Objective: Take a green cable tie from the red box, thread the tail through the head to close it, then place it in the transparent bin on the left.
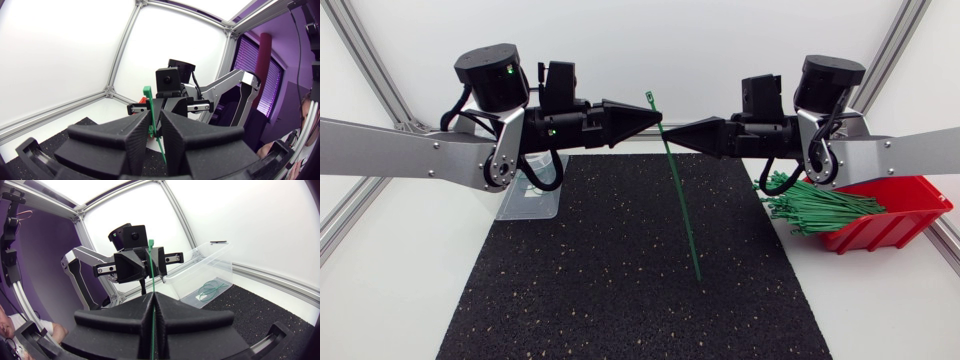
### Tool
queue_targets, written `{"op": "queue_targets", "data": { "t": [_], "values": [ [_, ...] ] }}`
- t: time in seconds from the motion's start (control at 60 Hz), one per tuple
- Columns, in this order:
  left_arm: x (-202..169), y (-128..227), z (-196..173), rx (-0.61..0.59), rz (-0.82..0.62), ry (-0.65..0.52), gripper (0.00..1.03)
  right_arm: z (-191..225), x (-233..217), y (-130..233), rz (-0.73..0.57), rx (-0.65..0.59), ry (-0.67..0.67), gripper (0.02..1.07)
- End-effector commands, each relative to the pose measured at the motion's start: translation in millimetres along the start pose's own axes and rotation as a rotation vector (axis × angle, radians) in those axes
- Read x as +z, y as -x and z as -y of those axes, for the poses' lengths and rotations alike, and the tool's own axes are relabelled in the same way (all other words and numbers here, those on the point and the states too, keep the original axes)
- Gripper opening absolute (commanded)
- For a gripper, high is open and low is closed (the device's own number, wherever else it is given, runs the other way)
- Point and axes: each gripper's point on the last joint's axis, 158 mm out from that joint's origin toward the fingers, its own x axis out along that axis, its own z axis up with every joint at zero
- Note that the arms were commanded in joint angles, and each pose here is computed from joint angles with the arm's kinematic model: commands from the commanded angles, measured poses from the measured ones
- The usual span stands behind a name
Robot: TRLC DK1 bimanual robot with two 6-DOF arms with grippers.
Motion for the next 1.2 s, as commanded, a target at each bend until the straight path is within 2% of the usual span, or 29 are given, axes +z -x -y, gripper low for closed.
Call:
{"op": "queue_targets", "data": {
  "t": [0.0,0.2,0.233,0.333,0.417,1.017,1.183],
  "values": [
    [-0.6,-3.9,1.4,-0.02,0.0,0.009,0.16,-5.7,-5.1,-0.4,-0.002,0.006,-0.022,0.08],
    [1.0,-3.2,0.4,-0.018,0.003,0.006,0.15,-6.1,-5.3,-0.9,-0.002,0.007,-0.02,0.08],
    [1.2,-2.7,-0.2,-0.016,0.004,0.006,0.12,-6.3,-5.3,-1.4,-0.002,0.007,-0.02,0.08],
    [1.2,-2.7,-0.2,-0.016,0.004,0.008,0.11,-5.8,-5.8,-1.4,-0.003,0.007,-0.021,0.08],
    [1.0,-3.4,0.0,-0.018,0.003,0.008,0.04,-5.8,-5.8,-1.4,-0.003,0.007,-0.023,0.08],
    [9.4,-8.2,-5.9,0.0,0.02,0.026,0.03,-7.8,-6.3,-4.1,-0.004,0.01,-0.018,0.08],
    [13.5,-6.3,-8.8,0.017,0.03,0.028,0.03,-8.6,-5.7,-5.5,-0.004,0.01,-0.015,0.11]
  ]
}}
